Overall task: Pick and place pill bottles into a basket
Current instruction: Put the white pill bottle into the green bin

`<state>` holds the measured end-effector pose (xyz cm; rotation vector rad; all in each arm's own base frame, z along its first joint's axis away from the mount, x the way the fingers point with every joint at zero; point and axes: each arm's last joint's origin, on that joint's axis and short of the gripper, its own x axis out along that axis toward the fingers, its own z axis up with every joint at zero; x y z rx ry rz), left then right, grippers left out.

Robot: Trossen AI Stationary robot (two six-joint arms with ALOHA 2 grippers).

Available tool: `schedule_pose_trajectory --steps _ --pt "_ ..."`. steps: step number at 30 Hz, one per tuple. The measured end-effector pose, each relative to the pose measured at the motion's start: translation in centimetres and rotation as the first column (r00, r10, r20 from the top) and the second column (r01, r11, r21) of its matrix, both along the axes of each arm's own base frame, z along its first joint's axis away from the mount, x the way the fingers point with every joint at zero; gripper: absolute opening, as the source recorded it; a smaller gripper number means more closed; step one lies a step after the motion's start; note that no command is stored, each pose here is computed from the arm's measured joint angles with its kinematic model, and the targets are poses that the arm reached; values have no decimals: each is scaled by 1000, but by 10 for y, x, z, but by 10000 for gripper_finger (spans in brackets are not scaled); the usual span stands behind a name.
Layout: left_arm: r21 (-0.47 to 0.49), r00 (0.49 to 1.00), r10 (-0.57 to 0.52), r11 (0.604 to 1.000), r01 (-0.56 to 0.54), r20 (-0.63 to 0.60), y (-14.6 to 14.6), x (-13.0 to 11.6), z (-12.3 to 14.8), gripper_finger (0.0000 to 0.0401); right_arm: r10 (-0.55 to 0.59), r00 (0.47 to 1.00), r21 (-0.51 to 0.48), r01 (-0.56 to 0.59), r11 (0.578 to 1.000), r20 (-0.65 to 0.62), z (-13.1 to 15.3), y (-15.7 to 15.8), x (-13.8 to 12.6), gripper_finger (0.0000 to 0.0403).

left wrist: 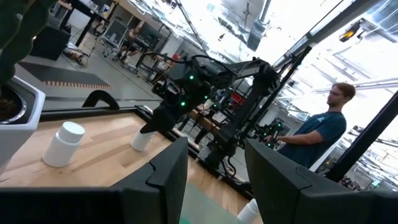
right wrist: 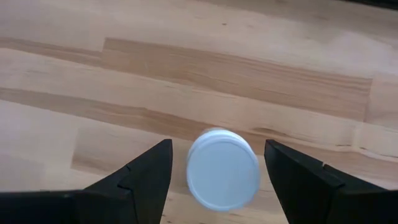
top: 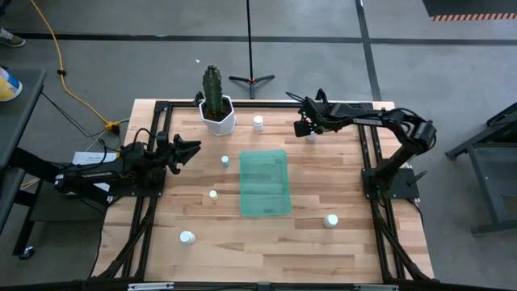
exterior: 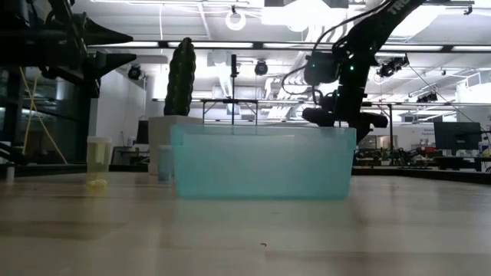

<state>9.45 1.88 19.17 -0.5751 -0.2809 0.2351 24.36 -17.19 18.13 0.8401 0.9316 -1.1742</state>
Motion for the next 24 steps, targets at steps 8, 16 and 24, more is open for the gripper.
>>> schedule_pose_trajectory --steps 8,16,24 --pt "0 1000 0 1000 0 0 0 0 0 193 -4 999 8 4 1000 -37 -9 0 -1 246" --pt "0 1000 0 1000 0 0 0 0 0 193 -9 999 -8 9 1000 -47 -9 0 -1 246" --pt "0 1000 0 1000 0 0 0 0 0 193 -5 999 12 6 1000 -38 -9 0 -1 238"
